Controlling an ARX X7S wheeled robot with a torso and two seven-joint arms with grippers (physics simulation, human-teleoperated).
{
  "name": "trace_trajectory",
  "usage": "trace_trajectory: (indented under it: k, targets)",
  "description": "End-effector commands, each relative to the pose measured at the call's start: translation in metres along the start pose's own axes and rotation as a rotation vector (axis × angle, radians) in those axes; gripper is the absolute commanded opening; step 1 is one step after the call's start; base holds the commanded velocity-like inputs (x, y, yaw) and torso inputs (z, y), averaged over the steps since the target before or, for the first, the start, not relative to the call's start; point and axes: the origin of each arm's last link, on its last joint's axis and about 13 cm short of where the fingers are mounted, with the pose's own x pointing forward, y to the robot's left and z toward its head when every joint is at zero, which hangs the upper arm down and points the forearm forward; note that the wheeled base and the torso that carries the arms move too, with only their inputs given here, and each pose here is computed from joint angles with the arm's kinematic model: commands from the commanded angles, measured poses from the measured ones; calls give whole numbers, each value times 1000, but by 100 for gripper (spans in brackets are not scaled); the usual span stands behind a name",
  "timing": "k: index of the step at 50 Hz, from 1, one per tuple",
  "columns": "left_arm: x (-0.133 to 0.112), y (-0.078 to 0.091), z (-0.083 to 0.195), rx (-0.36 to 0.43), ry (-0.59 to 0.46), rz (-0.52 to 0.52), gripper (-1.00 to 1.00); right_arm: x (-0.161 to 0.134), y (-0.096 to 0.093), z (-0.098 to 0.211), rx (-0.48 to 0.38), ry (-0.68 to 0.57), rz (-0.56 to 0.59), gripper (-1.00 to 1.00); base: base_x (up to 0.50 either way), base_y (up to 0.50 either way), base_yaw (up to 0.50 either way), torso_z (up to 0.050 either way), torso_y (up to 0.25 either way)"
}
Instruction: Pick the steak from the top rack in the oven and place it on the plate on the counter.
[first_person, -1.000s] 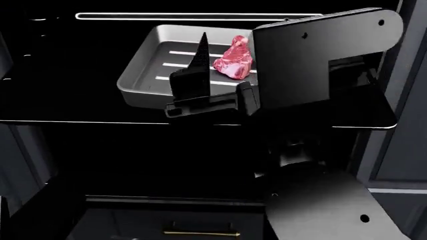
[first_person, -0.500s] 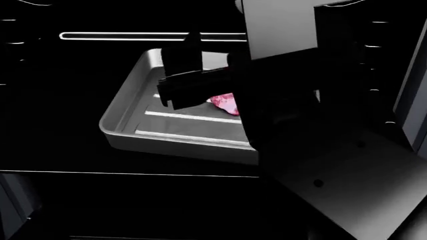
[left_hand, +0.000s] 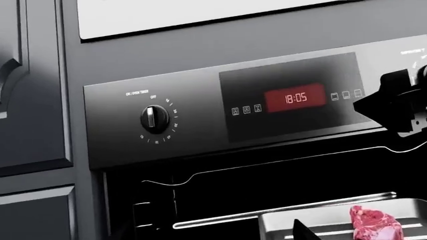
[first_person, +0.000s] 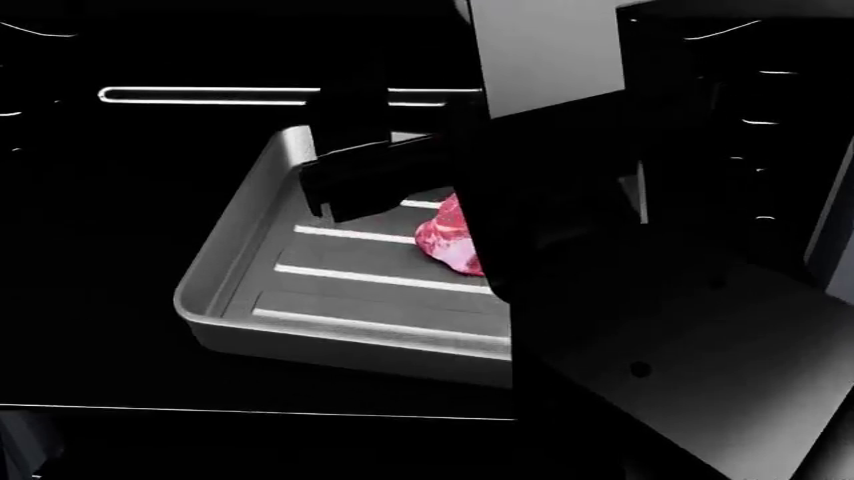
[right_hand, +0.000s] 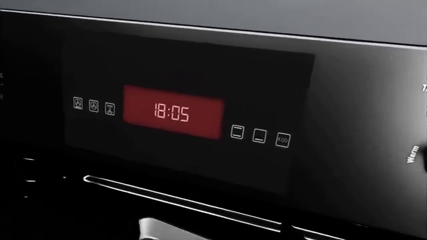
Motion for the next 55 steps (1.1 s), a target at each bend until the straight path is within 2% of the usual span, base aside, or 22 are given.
trace_trajectory:
  k: [1, 12, 18, 22, 24, 28, 32, 46, 52, 53, 55]
  targets:
    - [-1, -1, 0, -17, -17, -19, 100, -1, 1, -2, -20, 27, 12, 100, 0, 0, 0, 0, 0]
    - [-1, -1, 0, -15, -19, -19, 100, 2, -2, -10, -34, 121, -48, 100, 0, 0, 0, 0, 0]
    - [-2, 0, -2, -11, -13, -15, 100, -12, -3, -18, -38, 137, -93, 100, 0, 0, 0, 0, 0]
    - [0, -2, -3, -13, -12, -19, 100, -8, -4, -23, -27, 170, -116, 100, 0, 0, 0, 0, 0]
    - [1, -2, -3, -10, -9, -21, 100, -2, -5, -23, 13, 210, -101, 100, 0, 0, 0, 0, 0]
    - [2, -1, -4, -5, -6, -15, 100, 5, -2, -25, -7, 248, -88, 100, 0, 0, 0, 0, 0]
    - [1, -1, -4, -5, -6, -17, 100, 11, -1, -29, -49, 340, -70, 100, 0, 0, 0, 0, 0]
    - [2, -1, -4, -6, -4, -19, 100, 21, -5, -9, 159, 439, -94, 100, 0, 0, 0, 0, 0]
    - [3, -3, -6, -5, 0, -24, 100, 30, -2, -4, 195, 457, -64, 100, 0, 0, 0, 0, 0]
    - [4, -3, -7, -7, 1, -27, 100, 48, -1, -8, 168, 518, -110, 100, 0, 0, 0, 0, 0]
    - [4, -4, -7, -6, 2, -30, 100, 54, -1, -7, 168, 524, -109, 100, 0, 0, 0, 0, 0]
